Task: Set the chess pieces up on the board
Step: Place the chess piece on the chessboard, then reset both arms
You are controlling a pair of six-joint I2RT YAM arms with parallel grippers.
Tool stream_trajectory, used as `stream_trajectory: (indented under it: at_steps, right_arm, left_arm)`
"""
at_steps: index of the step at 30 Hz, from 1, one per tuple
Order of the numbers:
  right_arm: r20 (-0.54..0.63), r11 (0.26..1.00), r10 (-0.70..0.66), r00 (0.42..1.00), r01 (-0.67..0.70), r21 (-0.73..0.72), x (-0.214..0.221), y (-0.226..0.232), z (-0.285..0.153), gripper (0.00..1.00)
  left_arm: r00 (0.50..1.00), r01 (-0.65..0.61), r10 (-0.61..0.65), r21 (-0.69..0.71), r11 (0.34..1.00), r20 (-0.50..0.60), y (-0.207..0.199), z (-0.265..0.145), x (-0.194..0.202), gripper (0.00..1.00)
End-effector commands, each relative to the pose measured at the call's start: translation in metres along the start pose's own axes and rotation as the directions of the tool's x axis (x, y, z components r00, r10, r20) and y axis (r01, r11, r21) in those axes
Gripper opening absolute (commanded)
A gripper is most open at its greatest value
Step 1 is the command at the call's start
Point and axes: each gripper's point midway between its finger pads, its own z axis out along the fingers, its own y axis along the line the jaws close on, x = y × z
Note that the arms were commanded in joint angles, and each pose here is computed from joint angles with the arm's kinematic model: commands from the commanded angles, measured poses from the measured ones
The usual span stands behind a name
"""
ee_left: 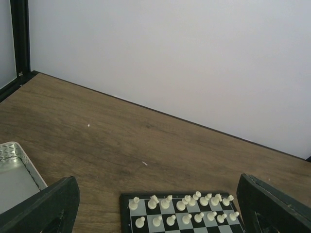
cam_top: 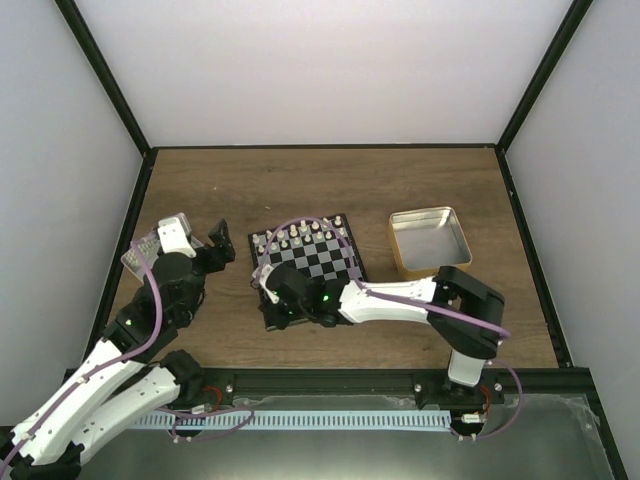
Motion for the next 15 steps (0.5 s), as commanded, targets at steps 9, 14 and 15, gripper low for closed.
stream_trajectory:
  at_steps: [9,14,15]
  right_arm:
    - [0.209,0.985,0.117,0.971,-0.141,0.100,-0.057,-0.017,-0.064,0.35]
    - [0.304,0.922,0.237,0.923,-0.313,0.229,-0.049,-0.070,-0.111,0.38]
    - [0.329,0.905,0.258,0.908,-0.346,0.246,-0.047,-0.080,-0.124,0.39]
  left_arm:
    - [1.000,0.008,-0.007,0.015,1.000,-0.022,0.000,-0.004,0.002,0.95]
    - [0.998,-0.001,0.005,0.069,0.998,-0.058,-0.003,-0.014,0.006,1.00]
    - [0.998,-0.004,0.010,0.089,0.996,-0.065,-0.004,-0.016,0.007,1.00]
